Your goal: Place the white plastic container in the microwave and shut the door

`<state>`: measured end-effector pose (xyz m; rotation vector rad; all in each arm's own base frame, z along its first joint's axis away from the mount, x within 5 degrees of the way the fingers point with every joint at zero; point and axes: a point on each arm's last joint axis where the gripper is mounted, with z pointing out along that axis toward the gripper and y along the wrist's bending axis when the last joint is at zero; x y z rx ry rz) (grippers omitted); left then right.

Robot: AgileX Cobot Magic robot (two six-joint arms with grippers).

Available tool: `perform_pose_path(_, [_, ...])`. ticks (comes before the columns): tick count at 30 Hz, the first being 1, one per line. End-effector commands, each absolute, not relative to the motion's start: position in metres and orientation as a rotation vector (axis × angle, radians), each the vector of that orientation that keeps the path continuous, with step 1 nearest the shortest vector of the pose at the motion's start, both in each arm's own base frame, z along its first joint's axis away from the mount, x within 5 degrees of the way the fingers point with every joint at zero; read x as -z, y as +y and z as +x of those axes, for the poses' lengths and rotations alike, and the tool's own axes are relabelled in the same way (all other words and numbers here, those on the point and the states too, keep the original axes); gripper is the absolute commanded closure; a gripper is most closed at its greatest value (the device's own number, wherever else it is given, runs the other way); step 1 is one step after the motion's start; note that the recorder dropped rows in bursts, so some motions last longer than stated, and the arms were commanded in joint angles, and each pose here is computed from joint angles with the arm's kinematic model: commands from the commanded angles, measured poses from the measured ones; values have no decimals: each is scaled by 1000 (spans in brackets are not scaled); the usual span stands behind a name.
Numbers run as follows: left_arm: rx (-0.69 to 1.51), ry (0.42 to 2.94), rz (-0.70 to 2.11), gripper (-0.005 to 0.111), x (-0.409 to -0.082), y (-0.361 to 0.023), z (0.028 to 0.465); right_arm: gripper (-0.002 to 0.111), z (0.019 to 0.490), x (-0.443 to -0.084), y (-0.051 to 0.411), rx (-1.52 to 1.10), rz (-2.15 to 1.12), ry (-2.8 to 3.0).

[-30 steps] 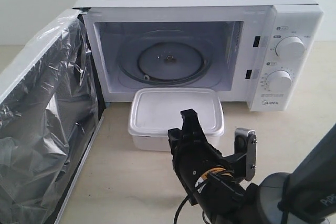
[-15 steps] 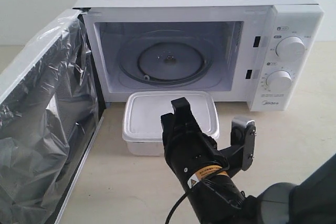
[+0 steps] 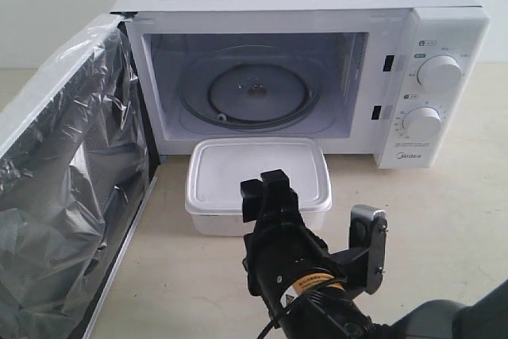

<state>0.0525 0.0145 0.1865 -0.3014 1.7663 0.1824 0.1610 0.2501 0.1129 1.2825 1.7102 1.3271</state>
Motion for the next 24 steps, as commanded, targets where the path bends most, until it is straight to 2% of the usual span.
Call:
perform_pose_path(1, [-183, 1765, -304, 102, -186, 15, 52, 58, 164, -114, 244, -1278, 1296, 1707])
perform_pose_path(24, [-183, 1765, -304, 102, -186, 15, 52, 58, 185, -108, 234, -1258, 1386, 1759])
